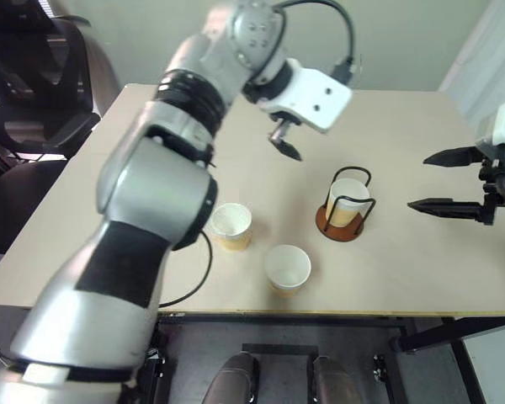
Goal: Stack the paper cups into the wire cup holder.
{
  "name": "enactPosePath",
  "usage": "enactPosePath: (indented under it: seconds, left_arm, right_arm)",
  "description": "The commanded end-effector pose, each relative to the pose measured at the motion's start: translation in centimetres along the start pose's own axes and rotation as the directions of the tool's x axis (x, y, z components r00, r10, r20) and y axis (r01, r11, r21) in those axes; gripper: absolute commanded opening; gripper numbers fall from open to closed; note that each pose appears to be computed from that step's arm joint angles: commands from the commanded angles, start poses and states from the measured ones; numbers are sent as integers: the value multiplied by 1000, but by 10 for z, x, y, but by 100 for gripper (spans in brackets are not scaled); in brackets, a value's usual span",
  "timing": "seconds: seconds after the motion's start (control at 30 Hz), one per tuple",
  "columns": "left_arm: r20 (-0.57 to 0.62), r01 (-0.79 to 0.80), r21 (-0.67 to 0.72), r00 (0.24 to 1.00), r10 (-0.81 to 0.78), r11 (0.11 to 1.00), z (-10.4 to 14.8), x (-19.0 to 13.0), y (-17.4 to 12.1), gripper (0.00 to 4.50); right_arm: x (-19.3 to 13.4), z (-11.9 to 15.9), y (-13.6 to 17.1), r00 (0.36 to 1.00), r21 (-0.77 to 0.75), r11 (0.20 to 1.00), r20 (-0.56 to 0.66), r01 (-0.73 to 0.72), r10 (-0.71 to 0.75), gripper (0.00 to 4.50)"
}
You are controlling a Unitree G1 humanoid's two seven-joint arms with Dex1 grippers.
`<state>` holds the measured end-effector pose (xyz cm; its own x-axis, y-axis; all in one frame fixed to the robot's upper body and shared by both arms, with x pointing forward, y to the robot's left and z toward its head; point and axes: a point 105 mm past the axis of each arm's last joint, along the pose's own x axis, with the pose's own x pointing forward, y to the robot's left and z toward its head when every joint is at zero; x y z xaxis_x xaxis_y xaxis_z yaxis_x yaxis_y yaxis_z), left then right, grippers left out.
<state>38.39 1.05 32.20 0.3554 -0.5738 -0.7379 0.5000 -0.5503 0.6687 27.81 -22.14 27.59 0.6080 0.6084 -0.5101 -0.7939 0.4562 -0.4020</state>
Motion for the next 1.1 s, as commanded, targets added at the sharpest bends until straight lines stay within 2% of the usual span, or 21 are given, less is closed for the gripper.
enactPosePath:
  seconds: [0.03,0.27,0.43,0.6,0.73,0.93,1.1]
  left_arm:
    - [-19,10,10,1000,-10,1000,-9,-20,-4,447]
    - [-28,94,-27,995,-94,995,-23,-38,-23,447]
    - [-79,122,-40,989,-125,992,-38,-47,-35,447]
    - [-175,209,12,963,-204,978,-56,-54,-56,447]
    - [-197,248,41,952,-235,968,-63,-56,-68,447]
    - [-120,372,62,924,-363,926,-55,-61,-112,447]
    - [-49,463,52,886,-461,885,-40,-60,-132,447]
  right_arm:
    - [-6,11,3,1000,-28,1000,24,9,-9,450]
    - [-4,17,-1,999,-55,998,33,6,-4,450]
    - [-2,18,-2,1000,-64,998,30,-5,7,450]
    - [-3,17,-2,1000,-61,998,26,-11,13,450]
    - [-4,16,-4,1000,-60,998,21,-11,12,450]
    - [-5,16,-6,1000,-61,998,15,-14,15,450]
    - [-5,15,-9,1000,-63,998,13,-14,15,450]
